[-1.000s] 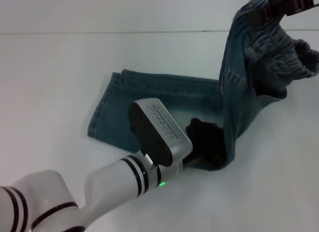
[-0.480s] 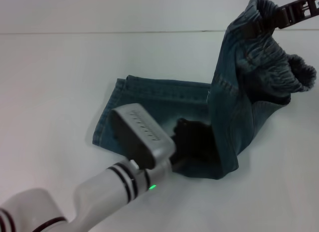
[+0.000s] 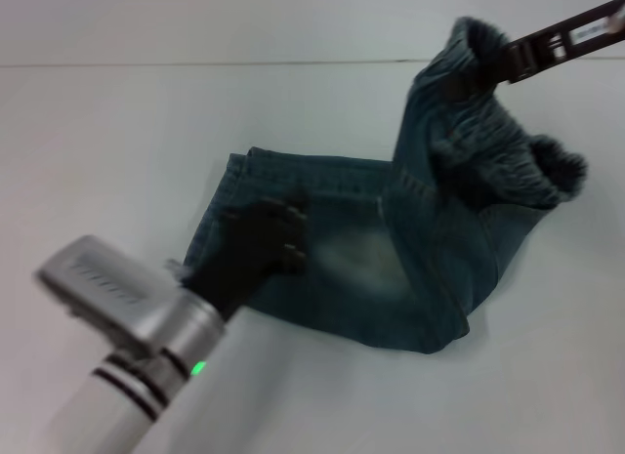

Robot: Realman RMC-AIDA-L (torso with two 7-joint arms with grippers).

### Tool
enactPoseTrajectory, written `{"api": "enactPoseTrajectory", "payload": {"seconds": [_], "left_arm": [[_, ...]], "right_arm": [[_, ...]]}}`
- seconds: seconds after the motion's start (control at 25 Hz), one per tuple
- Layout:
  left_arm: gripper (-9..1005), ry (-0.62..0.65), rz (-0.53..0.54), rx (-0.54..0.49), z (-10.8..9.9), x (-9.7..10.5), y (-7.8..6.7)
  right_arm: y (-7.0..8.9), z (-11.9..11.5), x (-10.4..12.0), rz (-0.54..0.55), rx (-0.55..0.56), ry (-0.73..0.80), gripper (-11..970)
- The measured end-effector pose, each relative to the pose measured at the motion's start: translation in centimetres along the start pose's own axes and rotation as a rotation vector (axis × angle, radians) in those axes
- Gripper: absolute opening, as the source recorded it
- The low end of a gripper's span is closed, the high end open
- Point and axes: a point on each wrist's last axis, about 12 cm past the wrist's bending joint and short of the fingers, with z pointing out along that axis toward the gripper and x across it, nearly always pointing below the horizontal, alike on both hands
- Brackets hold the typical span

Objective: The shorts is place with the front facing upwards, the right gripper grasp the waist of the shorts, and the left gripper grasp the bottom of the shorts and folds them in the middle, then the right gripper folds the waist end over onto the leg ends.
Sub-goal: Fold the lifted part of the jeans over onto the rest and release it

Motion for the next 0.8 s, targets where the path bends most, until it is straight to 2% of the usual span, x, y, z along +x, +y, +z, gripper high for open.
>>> {"api": "enactPoseTrajectory", "payload": {"seconds": [0.12, 0.16, 0.24, 0.36, 0.56, 0.72, 0.8], "left_arm": [[1, -0.097, -0.024, -0.118, -2.1, -0.3, 1.7], [1, -0.097, -0.024, -0.118, -2.1, -0.3, 1.7], [1, -0.183, -0.022, -0.256, -4.4, -0.7, 3.6], [0, -0.206, -0.031, -0.337, -5.7, -0.6, 4.9], [0, -0.208, -0.105, -0.388, -7.7, -0.1, 6.7], [0, -0.193, -0.125, -0.411, -8.5, 0.3, 7.1], [0, -0.189, -0.125, -0.413, -8.6, 0.3, 7.1]], "right_arm": [[0.2, 2.2, -0.4, -0.031, -0.015, 0.020, 150], [0.4, 2.9, -0.5, -0.042, -0.024, 0.029, 154], [0.9, 4.4, -0.9, -0.073, -0.042, 0.050, 161], [1.8, 6.6, -1.5, -0.119, -0.058, 0.075, 173], [3.3, 10.0, -2.0, -0.203, -0.067, 0.125, 191], [4.8, 13.4, -1.8, -0.281, -0.078, 0.177, 207], [5.1, 13.9, -1.7, -0.289, -0.081, 0.187, 214]]}}
